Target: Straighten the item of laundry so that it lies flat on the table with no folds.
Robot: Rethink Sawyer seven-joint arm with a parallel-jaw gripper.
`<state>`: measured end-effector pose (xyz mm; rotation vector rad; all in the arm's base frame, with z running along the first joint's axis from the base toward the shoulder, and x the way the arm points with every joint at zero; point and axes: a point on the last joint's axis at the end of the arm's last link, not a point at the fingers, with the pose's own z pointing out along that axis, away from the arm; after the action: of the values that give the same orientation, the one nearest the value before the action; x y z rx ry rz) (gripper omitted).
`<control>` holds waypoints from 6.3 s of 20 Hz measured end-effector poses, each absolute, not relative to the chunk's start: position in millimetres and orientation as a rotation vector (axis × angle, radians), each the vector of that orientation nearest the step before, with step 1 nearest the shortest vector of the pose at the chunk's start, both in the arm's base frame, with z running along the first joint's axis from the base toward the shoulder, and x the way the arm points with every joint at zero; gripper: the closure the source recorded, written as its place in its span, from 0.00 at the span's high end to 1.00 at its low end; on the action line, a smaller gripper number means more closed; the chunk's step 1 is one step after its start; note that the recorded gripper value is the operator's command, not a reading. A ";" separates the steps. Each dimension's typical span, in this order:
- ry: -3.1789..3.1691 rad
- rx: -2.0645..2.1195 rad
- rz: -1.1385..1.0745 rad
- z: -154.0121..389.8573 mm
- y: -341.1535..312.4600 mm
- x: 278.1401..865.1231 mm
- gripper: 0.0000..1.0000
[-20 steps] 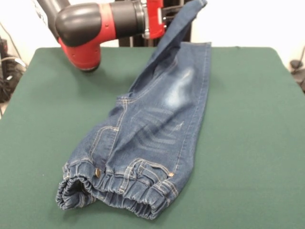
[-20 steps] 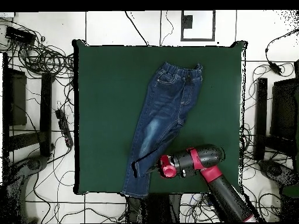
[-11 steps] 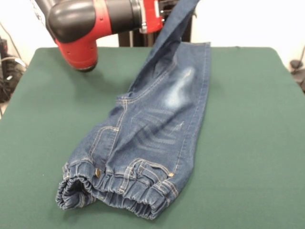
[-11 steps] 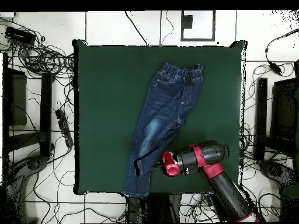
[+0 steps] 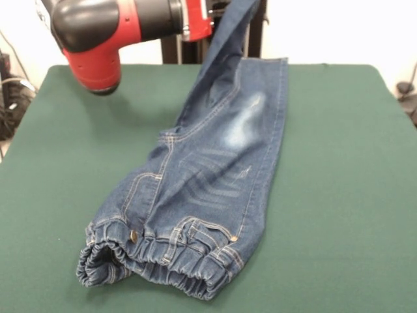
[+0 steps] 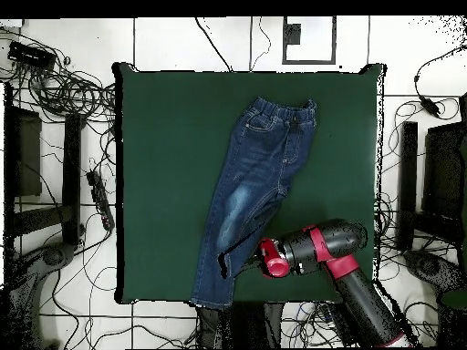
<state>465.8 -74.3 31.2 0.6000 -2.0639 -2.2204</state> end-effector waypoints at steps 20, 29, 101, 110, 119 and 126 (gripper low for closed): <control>-2.091 0.643 -2.097 40.1 -109.0 462.0 0.00; -2.075 0.669 -2.054 45.7 -121.7 459.1 0.00; -2.086 0.684 -1.710 74.0 -244.0 466.1 0.00; -2.141 0.680 -1.603 82.6 -261.7 467.7 0.00; -2.181 0.675 -1.534 95.5 -272.6 470.1 0.00; -2.195 0.679 -1.485 108.7 -281.0 472.7 0.00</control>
<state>472.7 -281.0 108.7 0.6791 -2.1953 -1.4852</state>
